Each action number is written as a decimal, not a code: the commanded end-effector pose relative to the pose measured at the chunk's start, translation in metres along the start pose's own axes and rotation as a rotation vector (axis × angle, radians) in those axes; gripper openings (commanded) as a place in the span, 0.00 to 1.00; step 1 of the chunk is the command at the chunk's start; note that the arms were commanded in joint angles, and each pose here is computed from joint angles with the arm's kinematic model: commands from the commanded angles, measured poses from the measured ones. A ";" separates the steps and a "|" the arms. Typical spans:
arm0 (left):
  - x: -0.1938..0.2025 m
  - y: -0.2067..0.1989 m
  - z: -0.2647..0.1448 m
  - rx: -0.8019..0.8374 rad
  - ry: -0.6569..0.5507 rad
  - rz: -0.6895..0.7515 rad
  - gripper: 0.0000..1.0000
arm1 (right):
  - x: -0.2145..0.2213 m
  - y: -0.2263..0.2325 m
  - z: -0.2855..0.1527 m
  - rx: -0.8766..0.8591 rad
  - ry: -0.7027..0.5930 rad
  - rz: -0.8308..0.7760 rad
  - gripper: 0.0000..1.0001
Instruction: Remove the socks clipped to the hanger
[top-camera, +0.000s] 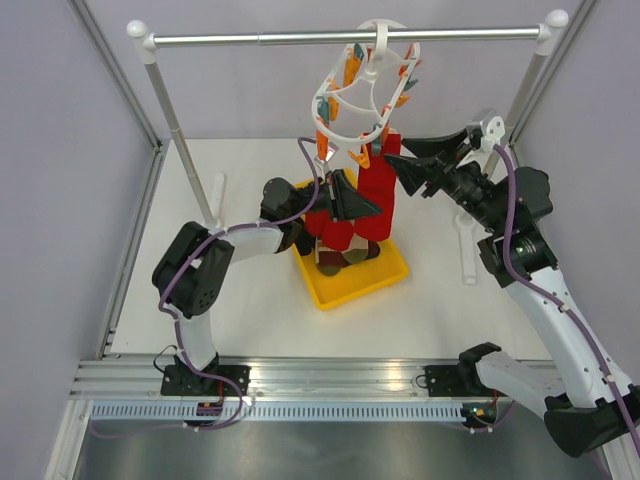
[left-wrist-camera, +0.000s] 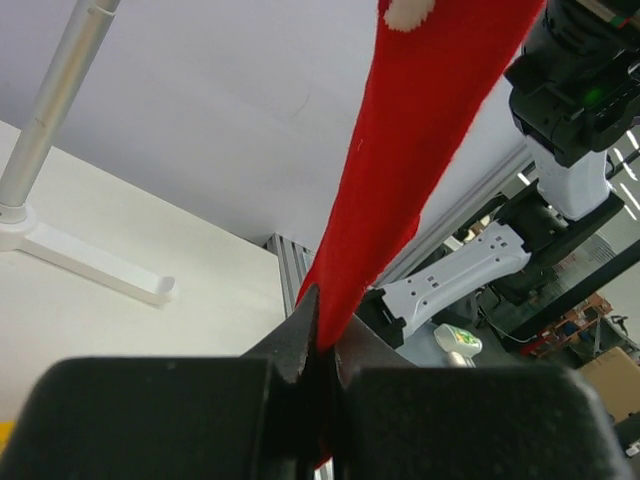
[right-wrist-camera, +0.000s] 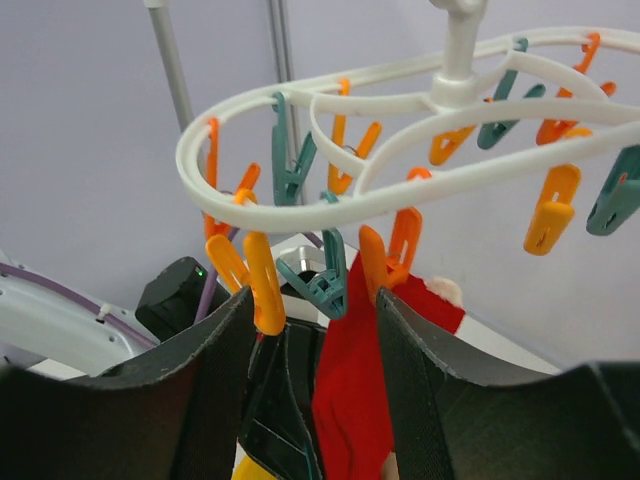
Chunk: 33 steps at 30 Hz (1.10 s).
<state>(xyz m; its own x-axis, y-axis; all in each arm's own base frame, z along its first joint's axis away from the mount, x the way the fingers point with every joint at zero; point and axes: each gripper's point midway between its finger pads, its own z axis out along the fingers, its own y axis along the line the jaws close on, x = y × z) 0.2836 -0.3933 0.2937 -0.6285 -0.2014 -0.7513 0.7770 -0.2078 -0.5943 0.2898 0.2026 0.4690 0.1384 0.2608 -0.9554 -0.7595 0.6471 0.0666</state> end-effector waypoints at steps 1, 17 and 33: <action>-0.006 -0.026 -0.001 0.058 0.027 0.031 0.02 | 0.011 -0.013 -0.008 0.078 0.027 -0.039 0.57; -0.008 -0.032 -0.007 0.042 0.070 0.015 0.02 | 0.013 -0.042 0.018 0.027 0.040 -0.049 0.59; -0.007 -0.032 -0.008 0.036 0.073 -0.006 0.02 | -0.007 -0.021 0.031 -0.106 -0.022 -0.085 0.63</action>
<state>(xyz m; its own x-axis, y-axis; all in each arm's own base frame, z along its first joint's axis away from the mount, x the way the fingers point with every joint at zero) 0.2720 -0.3849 0.2971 -0.6534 -0.1217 -0.7471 0.7519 -0.2179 -0.6222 0.3325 0.2032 0.4553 0.1378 0.2020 -0.9696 -0.7820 0.6230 0.0187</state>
